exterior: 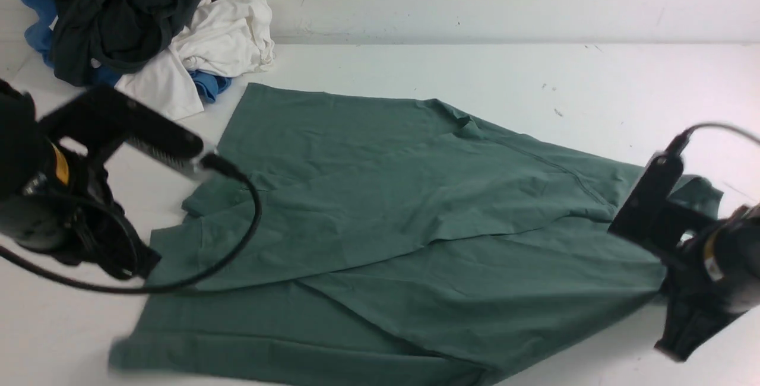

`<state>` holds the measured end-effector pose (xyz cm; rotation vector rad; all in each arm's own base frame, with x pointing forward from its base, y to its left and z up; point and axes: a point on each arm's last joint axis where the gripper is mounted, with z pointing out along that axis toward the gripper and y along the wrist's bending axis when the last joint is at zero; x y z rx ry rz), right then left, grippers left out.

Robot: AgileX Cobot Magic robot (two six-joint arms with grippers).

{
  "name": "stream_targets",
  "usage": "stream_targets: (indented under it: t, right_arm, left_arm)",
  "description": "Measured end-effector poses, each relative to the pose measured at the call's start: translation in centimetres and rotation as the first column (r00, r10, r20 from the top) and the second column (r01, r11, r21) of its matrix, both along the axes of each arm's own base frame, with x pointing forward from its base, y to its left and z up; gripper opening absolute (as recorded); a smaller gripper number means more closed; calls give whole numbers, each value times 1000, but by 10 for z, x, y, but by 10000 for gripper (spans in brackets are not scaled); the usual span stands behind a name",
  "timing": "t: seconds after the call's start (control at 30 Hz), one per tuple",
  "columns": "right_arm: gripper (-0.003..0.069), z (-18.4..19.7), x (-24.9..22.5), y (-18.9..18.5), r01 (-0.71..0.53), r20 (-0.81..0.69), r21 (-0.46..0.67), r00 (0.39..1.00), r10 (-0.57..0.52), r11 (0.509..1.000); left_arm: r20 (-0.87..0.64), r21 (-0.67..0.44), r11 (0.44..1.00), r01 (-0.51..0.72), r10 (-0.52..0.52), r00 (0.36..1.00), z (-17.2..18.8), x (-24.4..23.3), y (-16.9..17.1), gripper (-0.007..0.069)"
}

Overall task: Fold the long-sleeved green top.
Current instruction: Use both arms simultaneously to clamp the lower edge of the clothing fabric

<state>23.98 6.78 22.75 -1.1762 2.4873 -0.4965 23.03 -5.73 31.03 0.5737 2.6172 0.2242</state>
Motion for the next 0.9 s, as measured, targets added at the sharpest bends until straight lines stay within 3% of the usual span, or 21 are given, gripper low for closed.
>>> stream_targets:
  t: [0.17, 0.3, 0.43, 0.6, 0.67, 0.8, 0.9]
  right_arm:
    - [-2, 38, 11, -1, -53, 182, -32, 982, 58, 998]
    - [-2, 26, 15, 3, -43, 137, -6, 990, 43, 999]
    - [-2, 3, 16, 5, 7, 7, -19, 1000, -6, 1000]
    - [-3, -4, 17, 5, 19, -29, -24, 999, -20, 1000]
    - [-3, -4, 17, 6, 24, -30, -7, 999, -24, 1000]
    - [-3, -4, 17, 9, 29, -24, 28, 999, -28, 999]
    - [-3, -5, 18, 11, 33, -19, 58, 999, -32, 998]
  left_arm:
    - [94, -73, 997, -14, 21, 995, 31, 24, -8, 13]
    - [-105, -94, 996, 6, -15, 994, 3, 33, -19, 13]
    - [-357, -135, 986, 98, -141, 923, -47, 22, -33, 31]
    - [-419, -125, 948, 294, -319, 850, -85, -2, -47, 133]
    - [-432, -94, 902, 422, -419, 799, -103, -14, -51, 229]
    - [-481, -18, 840, 543, -483, 732, -130, -25, -43, 362]
    - [-499, 27, 808, 588, -498, 709, -144, -25, -38, 394]
